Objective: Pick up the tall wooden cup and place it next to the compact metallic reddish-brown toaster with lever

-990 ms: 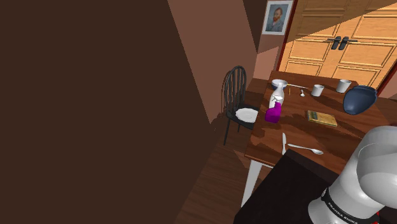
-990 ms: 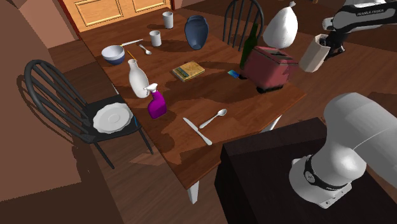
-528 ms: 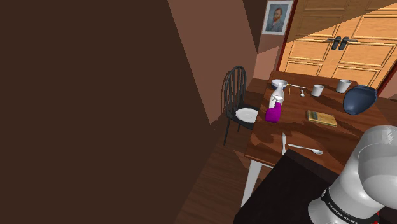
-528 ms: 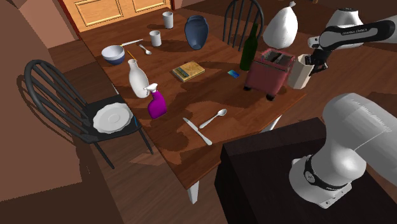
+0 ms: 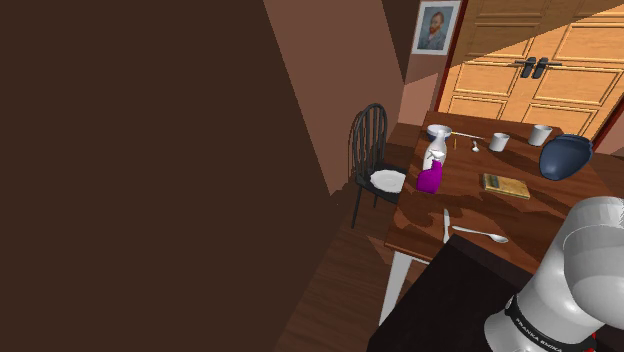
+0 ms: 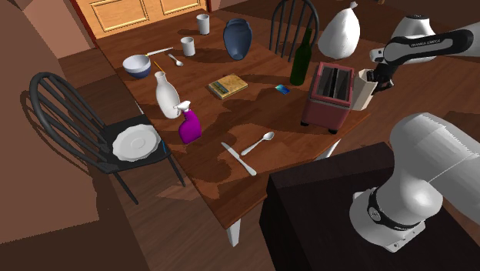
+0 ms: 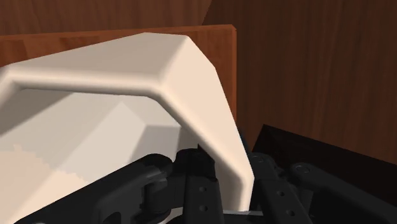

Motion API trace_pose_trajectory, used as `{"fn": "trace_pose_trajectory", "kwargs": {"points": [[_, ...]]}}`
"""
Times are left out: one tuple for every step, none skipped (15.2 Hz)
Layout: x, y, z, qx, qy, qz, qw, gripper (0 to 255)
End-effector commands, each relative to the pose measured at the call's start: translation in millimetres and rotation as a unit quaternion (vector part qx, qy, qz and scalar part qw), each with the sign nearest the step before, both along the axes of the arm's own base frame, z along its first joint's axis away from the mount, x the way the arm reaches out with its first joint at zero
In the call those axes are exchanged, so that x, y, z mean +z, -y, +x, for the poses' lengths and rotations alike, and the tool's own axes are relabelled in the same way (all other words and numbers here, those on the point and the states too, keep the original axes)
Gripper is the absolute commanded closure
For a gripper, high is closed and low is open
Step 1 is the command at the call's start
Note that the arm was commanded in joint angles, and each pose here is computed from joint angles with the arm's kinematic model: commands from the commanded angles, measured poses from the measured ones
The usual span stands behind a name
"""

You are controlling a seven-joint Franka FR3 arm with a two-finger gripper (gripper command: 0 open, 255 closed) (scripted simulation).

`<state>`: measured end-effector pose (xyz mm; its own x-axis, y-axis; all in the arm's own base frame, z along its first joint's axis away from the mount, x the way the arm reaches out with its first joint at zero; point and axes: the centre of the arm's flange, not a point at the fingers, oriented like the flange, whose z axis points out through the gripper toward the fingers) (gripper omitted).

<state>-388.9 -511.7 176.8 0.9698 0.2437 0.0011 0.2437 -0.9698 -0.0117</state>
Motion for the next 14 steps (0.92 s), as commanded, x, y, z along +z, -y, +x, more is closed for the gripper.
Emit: {"fn": "trace_pose_trajectory", "kwargs": {"points": [[-0.1, 0.6, 0.8, 0.001, 0.0, 0.0, 1.0, 255], [-0.1, 0.6, 0.8, 0.001, 0.0, 0.0, 1.0, 255], [0.0, 0.6, 1.0, 0.001, 0.0, 0.0, 1.0, 0], [0.0, 0.4, 1.2, 0.001, 0.0, 0.0, 1.0, 0], [0.2, 0.4, 1.2, 0.001, 0.0, 0.0, 1.0, 0], [0.2, 0.4, 1.3, 0.001, 0.0, 0.0, 1.0, 0], [0.2, 0.4, 1.2, 0.001, 0.0, 0.0, 1.0, 0], [-0.1, 0.6, 0.8, 0.001, 0.0, 0.0, 1.0, 0], [13.1, 0.7, 0.8, 0.001, 0.0, 0.0, 1.0, 0], [26.3, 0.9, 0.8, 0.001, 0.0, 0.0, 1.0, 0], [39.5, 1.0, 0.8, 0.001, 0.0, 0.0, 1.0, 0], [49.9, 1.1, 0.8, 0.001, 0.0, 0.0, 1.0, 0], [49.9, 1.1, 0.8, 0.001, 0.0, 0.0, 1.0, 0], [49.9, 1.1, 0.8, 0.001, 0.0, 0.0, 1.0, 0]]}}
